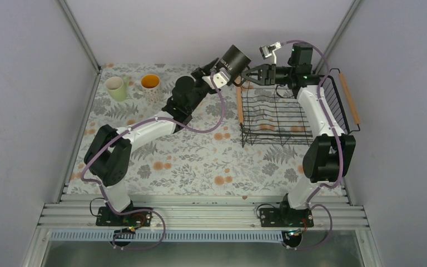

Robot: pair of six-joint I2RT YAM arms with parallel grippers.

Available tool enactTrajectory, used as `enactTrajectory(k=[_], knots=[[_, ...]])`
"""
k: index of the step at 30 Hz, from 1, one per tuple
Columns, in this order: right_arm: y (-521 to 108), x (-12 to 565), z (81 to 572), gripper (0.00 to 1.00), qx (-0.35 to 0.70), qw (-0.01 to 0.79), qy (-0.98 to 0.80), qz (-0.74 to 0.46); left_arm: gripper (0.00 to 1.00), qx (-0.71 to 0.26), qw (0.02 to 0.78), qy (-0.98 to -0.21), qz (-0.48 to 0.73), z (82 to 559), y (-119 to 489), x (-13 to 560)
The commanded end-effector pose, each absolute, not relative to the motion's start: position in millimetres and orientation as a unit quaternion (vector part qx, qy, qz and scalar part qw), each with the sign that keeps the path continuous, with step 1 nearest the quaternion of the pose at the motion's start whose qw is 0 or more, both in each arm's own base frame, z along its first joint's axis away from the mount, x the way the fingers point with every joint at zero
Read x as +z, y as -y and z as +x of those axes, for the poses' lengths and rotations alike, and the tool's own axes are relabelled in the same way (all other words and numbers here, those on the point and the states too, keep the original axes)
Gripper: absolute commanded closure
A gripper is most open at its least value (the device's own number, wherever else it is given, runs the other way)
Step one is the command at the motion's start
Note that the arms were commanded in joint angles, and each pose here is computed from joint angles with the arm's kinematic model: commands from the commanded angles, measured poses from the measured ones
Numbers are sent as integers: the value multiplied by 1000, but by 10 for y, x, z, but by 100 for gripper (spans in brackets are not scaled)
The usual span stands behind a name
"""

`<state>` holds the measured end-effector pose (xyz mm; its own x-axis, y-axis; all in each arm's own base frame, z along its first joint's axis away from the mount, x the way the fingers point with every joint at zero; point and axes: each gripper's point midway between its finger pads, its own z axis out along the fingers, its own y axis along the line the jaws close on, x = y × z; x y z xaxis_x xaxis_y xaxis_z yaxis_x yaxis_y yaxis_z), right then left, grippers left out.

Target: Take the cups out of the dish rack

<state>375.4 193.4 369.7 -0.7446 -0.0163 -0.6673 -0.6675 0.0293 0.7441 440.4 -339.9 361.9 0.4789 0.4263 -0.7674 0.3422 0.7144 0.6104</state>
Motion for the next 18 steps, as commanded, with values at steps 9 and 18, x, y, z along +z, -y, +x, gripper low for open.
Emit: enactTrajectory(k=[9,18], knots=[[-1937,3998,3347,97,688,226,-599,-342,94,43,812,-480,330,4266,3233,4039],[-1851,3992,3414,6,678,255,-591,-355,98,67,815,-476,325,4144,3061,4211]])
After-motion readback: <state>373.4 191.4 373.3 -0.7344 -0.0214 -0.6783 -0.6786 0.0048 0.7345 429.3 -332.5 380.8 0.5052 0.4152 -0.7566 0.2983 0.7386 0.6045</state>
